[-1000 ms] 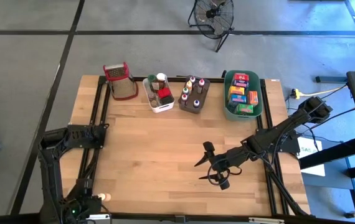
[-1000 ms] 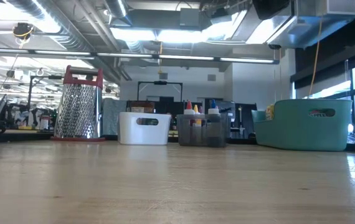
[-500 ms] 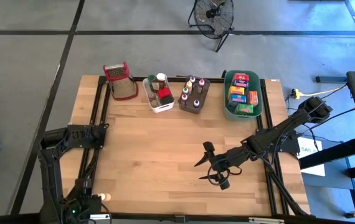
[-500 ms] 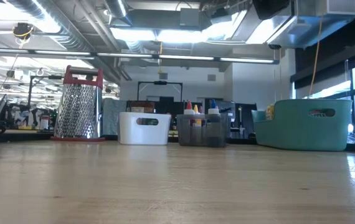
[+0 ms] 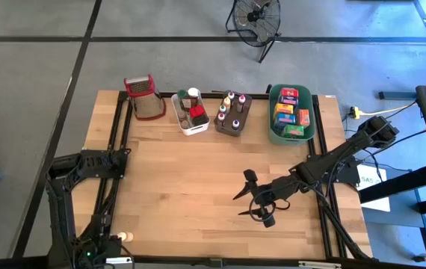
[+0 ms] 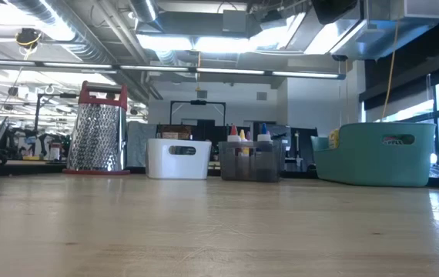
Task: Pick & Place Kitchen Items
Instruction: Put the yellow coloring bottle into the black transparent bin
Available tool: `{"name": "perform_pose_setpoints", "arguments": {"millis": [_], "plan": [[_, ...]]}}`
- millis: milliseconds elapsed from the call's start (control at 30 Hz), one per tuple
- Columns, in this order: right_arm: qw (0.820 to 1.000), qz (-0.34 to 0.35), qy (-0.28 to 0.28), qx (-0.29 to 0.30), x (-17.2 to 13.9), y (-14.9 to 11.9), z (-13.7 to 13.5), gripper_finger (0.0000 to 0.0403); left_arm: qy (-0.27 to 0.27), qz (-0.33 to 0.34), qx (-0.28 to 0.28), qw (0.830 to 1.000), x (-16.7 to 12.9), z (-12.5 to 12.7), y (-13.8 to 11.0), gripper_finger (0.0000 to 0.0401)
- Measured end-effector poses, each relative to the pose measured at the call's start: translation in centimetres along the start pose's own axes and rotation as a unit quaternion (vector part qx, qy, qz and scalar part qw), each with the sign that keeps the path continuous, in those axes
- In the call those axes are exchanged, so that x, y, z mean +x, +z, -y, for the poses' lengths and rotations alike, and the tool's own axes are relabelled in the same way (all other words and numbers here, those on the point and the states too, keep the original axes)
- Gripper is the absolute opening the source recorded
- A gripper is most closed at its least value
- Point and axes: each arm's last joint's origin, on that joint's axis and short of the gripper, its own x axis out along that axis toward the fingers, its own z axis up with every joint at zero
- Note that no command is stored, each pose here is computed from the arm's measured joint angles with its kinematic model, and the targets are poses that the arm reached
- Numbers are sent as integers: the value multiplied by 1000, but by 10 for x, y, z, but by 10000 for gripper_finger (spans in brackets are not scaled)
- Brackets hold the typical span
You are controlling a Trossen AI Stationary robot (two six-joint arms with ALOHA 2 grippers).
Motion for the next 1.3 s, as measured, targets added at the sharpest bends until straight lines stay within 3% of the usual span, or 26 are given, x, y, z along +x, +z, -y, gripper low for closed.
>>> {"name": "perform_pose_setpoints", "arguments": {"millis": [633,967,1133,1300], "plan": [[1000,5,5,1,0,1,0,245,9,36,-5,999,0,-1,2,251],[1000,10,5,-10,0,2,0,245,5,17,5,1000,1,-1,1,251],[1000,11,2,-11,0,2,2,245,11,-17,4,1000,17,-2,-1,251],[1000,12,2,-10,0,3,2,246,11,26,4,1000,15,-3,1,251]]}}
